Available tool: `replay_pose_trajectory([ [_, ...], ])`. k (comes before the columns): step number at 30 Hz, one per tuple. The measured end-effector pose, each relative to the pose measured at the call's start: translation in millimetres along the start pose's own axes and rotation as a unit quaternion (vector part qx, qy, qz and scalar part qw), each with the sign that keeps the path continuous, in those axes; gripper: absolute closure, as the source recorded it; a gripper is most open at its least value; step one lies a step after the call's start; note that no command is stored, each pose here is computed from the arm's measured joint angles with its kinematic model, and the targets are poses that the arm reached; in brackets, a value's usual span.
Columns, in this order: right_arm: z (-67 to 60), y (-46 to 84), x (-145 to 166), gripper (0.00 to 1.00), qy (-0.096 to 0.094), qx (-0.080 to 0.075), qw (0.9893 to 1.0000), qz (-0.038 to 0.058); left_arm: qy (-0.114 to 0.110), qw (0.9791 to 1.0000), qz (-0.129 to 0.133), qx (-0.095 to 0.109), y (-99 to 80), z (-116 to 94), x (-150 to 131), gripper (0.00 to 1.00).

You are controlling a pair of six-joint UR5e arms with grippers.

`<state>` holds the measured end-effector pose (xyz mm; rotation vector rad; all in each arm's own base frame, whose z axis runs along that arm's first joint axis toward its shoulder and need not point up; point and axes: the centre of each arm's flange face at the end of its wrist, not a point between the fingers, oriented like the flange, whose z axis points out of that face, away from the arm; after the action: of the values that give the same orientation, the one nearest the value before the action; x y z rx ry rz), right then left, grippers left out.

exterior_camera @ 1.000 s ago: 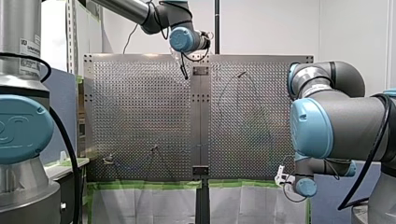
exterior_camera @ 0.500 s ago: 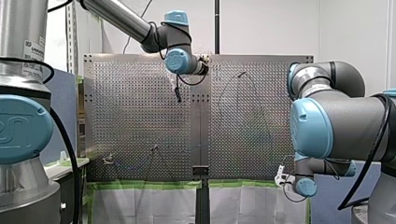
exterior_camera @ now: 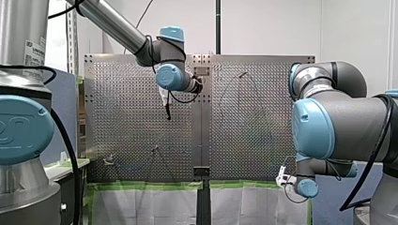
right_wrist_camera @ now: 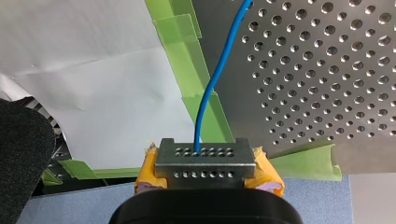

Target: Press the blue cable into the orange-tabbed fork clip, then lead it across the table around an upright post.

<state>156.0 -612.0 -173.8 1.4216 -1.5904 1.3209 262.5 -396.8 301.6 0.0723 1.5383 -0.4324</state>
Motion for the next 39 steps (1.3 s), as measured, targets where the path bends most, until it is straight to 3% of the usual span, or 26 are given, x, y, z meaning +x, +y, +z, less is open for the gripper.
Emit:
replay_pose_trajectory([
  [8,0.1,-1.0,-0.1,1.00,-0.001,0.004,1.0000,0.0010,0.000,0.9997,-0.012,-0.020,22.0,-7.0,23.0,0.01],
  [12,0.1,-1.2,-0.1,1.00,-0.001,0.005,1.0000,0.0014,0.013,0.9996,-0.002,-0.025,33.3,-11.3,47.8,0.01],
  [22,0.0,-2.5,-0.3,1.00,-0.003,0.011,0.9999,0.0050,0.058,0.9978,0.030,-0.005,53.2,-33.2,111.1,0.01],
  [39,1.3,-5.7,0.4,1.00,-0.003,0.020,0.9998,0.0073,0.064,0.9976,0.026,0.003,82.4,-78.4,144.2,0.01],
])
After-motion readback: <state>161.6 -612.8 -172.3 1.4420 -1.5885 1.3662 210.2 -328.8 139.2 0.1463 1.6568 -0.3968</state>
